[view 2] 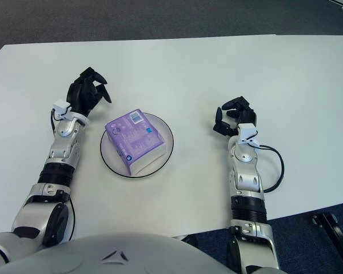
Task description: Put the tissue paper into the plate.
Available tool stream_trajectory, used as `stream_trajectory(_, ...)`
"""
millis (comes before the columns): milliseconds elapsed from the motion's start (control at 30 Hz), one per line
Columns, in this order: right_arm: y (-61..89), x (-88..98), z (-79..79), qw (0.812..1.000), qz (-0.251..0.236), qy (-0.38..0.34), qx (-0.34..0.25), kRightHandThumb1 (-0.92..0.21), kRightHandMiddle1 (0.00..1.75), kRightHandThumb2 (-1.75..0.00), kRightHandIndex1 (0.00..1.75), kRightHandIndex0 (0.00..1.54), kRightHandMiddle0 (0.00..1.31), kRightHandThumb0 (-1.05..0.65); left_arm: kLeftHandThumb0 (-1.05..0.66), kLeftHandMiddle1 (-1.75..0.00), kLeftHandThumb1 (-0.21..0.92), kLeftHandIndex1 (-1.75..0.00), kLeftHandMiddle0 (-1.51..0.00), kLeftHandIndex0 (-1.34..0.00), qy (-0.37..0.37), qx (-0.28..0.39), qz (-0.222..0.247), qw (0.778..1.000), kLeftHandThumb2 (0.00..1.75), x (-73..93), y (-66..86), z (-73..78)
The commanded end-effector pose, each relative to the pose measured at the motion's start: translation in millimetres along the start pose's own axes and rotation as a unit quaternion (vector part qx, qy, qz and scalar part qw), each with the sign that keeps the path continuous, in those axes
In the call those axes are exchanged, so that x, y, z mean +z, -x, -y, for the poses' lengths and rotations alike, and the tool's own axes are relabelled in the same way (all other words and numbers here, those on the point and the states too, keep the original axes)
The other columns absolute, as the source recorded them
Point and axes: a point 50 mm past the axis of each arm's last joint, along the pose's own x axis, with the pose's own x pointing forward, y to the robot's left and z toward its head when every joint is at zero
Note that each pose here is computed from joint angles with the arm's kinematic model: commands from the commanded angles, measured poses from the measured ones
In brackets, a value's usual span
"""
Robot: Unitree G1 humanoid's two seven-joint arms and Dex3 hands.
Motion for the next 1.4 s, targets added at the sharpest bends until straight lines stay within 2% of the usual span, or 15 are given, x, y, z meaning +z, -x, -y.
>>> stream_trajectory(0,20.4,-36.9,-9.7,0.997,-0.077,-0.001,0.026,-0.41,1.75,-1.20,1.75,0.99,0.54,-0.45,-0.47,-1.75,0.89,-1.75,-1.19,-0.86,0.005,0.033,-0.074,0.997,0.93,-34.5,25.4,-7.8)
stream_trajectory(300,20.4,-36.1,-13.7,0.996,-0.088,-0.010,0.033,-0.42,1.75,-1.19,1.75,0.98,0.53,-0.45,-0.45,-1.75,0.87,-1.75,-1.20,-0.86,-0.002,0.042,-0.094,0.995,0.95,-41.9,32.1,-5.6)
stream_trajectory(633,18.7,-29.7,-21.9,0.996,-0.073,-0.015,0.044,-0.42,1.75,-1.19,1.75,1.00,0.53,-0.45,-0.44,-1.75,0.85,-1.75,-1.24,-0.85,0.005,0.051,-0.110,0.993,0.95,-50.5,41.5,-10.1)
stream_trajectory(1033,19.3,-25.9,-26.0,0.995,-0.071,0.003,0.064,-0.39,1.75,-1.22,1.75,1.02,0.55,-0.46,-0.44,-1.75,0.85,-1.75,-1.24,-0.85,-0.004,0.083,-0.108,0.991,0.95,-51.5,48.5,-20.4)
stream_trajectory(1233,18.9,-24.1,-26.9,0.995,-0.070,0.008,0.074,-0.38,1.75,-1.24,1.75,1.01,0.56,-0.46,-0.44,-1.75,0.84,-1.75,-1.21,-0.83,-0.003,0.099,-0.107,0.989,0.96,-51.0,50.5,-20.2)
stream_trajectory(1300,18.7,-23.4,-26.9,0.995,-0.069,0.007,0.078,-0.38,1.75,-1.24,1.75,1.00,0.56,-0.46,-0.42,-1.75,0.68,-1.75,-1.16,-0.59,-0.001,0.103,-0.105,0.989,0.99,-50.4,51.3,-19.4)
stream_trajectory(1367,18.6,-22.7,-27.0,0.994,-0.068,0.007,0.081,-0.37,1.75,-1.24,1.75,1.00,0.57,-0.46,-0.42,-1.75,0.62,-1.75,-1.14,-0.51,0.001,0.106,-0.104,0.989,1.00,-49.9,51.9,-18.6)
